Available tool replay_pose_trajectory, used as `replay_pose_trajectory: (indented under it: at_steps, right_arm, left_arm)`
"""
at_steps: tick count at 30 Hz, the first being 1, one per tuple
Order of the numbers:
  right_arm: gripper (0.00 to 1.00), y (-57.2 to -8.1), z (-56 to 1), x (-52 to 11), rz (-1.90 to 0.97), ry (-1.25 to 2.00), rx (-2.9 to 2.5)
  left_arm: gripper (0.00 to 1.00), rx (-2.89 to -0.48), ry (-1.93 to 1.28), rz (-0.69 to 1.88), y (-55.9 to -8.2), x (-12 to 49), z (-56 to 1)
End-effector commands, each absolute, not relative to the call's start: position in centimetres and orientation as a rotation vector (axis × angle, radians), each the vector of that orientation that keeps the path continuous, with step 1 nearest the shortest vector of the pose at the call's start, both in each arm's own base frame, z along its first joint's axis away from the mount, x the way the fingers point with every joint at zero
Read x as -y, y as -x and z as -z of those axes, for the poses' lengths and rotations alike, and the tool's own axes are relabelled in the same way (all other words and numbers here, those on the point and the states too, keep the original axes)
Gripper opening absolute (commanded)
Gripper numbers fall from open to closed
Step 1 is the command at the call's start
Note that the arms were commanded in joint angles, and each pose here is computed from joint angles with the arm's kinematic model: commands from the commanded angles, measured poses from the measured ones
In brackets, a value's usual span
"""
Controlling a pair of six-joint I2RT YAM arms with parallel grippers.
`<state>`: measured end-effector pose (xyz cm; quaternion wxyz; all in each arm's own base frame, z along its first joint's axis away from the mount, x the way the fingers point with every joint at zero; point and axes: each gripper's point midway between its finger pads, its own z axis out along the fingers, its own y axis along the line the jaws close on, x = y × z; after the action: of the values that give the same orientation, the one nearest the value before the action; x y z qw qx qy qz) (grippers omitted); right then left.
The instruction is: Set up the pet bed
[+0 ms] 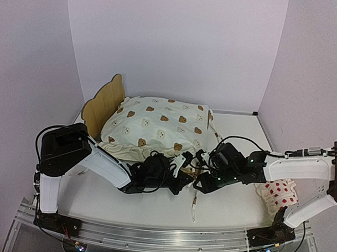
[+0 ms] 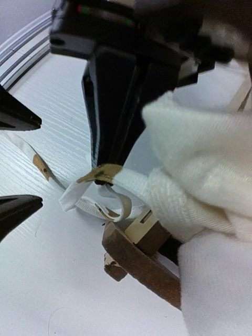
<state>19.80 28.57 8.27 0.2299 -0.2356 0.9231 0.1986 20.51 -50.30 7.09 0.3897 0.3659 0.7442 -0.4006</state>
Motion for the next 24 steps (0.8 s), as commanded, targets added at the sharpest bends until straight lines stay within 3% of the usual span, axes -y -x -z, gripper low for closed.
replay_pose_trajectory:
  at_steps: [1, 11, 24]
  right_arm:
    - [0.47, -20.0, -10.2, -27.0, -0.481, 0.655, -2.471]
    - [0.3, -23.3, -7.6, -24.0, -0.2, 0.534, -2.493]
    - [0.21, -24.9, -5.4, -27.9, -0.31, 0.529, -2.485]
  left_arm:
    - [0.0, -1.836, -0.94, 1.051, -21.2, 51.2, -7.8]
    - [0.0, -1.844, -0.94, 1.048, -21.5, 51.0, -7.4]
    - [0.0, -1.826, -0.956, 1.082, -21.2, 50.5, -8.1]
